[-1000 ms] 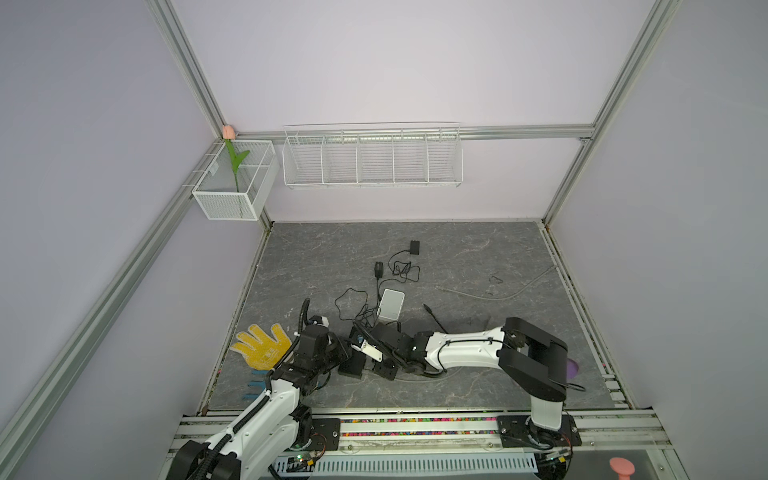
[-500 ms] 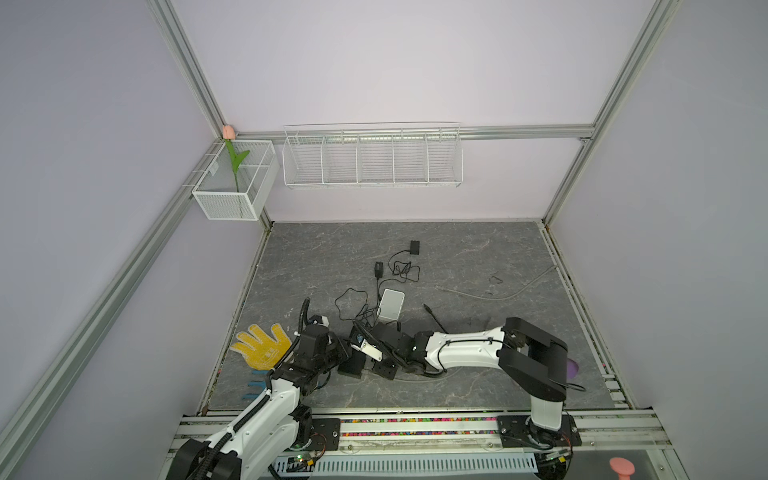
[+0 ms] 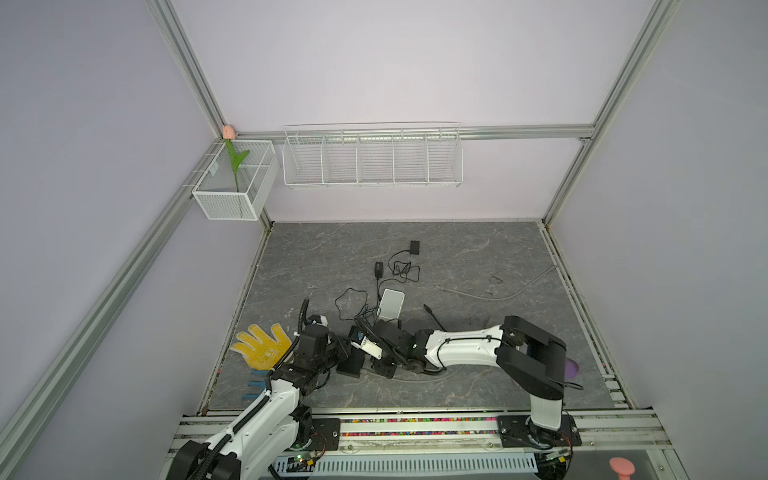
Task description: Insert the plug into the switch port
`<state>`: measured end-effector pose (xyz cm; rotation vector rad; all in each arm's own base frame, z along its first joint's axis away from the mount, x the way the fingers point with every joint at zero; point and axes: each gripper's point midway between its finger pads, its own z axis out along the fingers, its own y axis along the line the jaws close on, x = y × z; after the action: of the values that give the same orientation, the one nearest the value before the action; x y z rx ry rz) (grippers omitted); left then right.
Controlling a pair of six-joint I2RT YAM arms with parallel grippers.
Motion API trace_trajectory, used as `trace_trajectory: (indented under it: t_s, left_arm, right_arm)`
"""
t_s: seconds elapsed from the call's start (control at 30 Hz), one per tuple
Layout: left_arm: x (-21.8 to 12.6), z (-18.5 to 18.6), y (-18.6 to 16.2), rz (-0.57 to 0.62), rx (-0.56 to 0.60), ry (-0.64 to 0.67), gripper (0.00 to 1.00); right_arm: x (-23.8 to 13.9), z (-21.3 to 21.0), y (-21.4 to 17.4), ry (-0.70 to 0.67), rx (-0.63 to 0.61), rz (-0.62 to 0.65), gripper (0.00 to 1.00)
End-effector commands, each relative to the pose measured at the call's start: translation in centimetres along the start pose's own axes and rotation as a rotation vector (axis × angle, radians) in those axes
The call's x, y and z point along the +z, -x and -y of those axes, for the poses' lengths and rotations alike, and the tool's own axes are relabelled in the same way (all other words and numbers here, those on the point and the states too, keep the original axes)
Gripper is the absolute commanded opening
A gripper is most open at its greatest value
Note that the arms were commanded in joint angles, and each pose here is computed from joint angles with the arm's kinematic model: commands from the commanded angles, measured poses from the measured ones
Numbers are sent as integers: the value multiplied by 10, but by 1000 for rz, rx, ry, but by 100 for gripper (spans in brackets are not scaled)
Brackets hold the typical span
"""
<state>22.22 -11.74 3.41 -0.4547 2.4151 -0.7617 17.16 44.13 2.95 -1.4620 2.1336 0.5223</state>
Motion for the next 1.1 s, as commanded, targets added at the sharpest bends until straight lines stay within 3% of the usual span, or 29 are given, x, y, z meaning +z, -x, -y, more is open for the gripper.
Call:
trace_trajectory:
  t_s: [0.0,0.77,1.07]
  left_arm:
    - [0,-3,-47,-191,-10,-28,30]
    - [5,3,-55,-244,14,-57,29]
    - [2,3,-42,-186,19,-33,29]
  right_arm:
    - [-22,-12,112,83,-5,395,6]
    - [-19,-11,143,126,-42,438,7]
    - [-17,-1,118,71,-27,380,9]
